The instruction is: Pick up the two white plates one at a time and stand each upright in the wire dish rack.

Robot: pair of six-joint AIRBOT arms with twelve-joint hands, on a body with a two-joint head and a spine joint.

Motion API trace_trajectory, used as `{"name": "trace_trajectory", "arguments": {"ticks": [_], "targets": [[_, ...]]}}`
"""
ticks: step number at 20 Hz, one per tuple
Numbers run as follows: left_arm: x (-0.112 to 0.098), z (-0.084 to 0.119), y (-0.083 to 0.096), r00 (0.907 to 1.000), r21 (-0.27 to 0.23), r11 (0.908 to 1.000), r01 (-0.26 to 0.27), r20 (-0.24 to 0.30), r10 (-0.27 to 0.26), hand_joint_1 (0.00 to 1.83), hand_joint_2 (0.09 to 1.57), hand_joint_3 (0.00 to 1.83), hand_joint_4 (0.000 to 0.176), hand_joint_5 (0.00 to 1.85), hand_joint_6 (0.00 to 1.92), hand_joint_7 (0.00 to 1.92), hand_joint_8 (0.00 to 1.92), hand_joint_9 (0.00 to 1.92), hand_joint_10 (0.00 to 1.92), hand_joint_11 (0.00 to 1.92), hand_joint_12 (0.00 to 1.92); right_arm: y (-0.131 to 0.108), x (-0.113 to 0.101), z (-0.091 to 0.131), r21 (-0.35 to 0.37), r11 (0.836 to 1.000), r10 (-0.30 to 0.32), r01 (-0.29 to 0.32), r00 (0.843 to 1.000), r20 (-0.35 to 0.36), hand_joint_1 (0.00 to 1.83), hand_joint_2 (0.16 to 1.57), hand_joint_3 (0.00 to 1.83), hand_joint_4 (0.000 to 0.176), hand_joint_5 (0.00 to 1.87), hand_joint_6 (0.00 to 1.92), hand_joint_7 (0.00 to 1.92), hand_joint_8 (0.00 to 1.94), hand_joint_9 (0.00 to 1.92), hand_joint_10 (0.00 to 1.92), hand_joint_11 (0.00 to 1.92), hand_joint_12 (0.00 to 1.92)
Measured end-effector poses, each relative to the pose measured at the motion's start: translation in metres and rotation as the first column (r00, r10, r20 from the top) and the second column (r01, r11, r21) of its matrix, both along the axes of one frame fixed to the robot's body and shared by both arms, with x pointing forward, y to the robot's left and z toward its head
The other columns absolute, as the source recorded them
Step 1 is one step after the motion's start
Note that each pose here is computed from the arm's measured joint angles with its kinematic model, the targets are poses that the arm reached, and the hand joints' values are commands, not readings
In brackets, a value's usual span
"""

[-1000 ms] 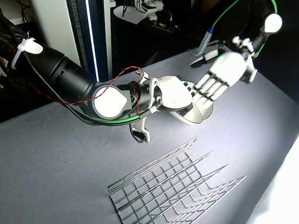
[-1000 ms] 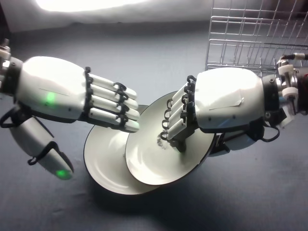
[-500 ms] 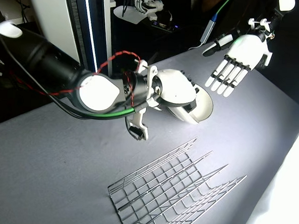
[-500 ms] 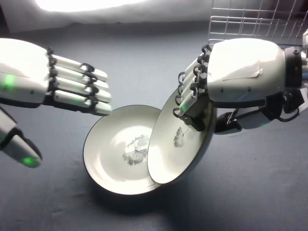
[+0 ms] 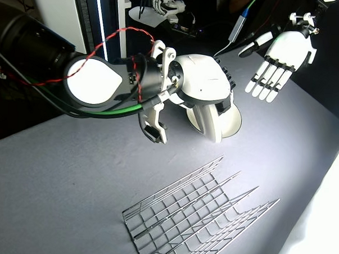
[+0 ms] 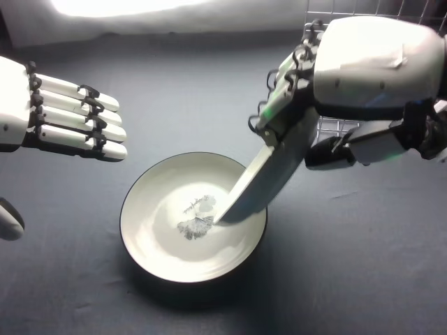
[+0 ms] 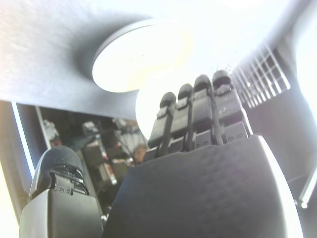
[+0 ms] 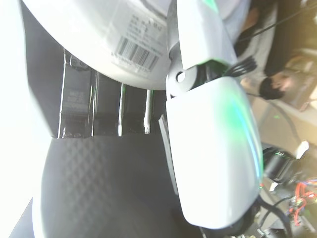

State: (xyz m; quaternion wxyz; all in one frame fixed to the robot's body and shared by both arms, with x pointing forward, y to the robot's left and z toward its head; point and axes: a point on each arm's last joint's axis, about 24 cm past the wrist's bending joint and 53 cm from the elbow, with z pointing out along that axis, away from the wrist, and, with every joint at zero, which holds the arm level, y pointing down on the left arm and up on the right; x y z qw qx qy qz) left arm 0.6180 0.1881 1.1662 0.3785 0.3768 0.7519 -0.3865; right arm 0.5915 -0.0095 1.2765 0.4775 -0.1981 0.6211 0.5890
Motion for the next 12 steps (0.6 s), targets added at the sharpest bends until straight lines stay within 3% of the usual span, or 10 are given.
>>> {"name": "trace_trajectory", "arguments": {"ticks": [6,10,12], "targets": [[0.000,0.000,0.003,1.0000,0.003,1.0000,-0.005,-0.001,0.005,0.00,1.03,0.00,0.000,0.00,0.00,0.00,0.00,0.00,0.00,0.00,0.00,-0.011,0.011,0.030,0.135,0.988,-0.054,0.069,0.992,-0.115,1.37,1.12,0.00,0.000,0.84,1.20,0.95,0.93,0.99,1.08,0.83,0.95],[0.001,-0.001,0.007,1.0000,0.009,0.9999,-0.010,-0.001,0.010,0.00,1.06,0.01,0.000,0.00,0.00,0.00,0.00,0.00,0.00,0.00,0.00,-0.028,0.033,0.049,0.236,0.958,-0.107,0.163,0.966,-0.234,1.37,1.11,0.00,0.000,0.90,1.13,1.00,0.86,0.95,1.11,0.83,0.95],[0.002,-0.001,0.010,0.9999,0.013,0.9998,-0.014,0.000,0.014,0.00,1.07,0.01,0.000,0.00,0.00,0.00,0.00,0.00,0.00,0.00,0.00,-0.035,0.045,0.051,0.266,0.940,-0.129,0.215,0.943,-0.308,1.37,1.11,0.00,0.000,0.90,1.14,1.00,0.85,0.97,1.09,0.83,0.95]]}}
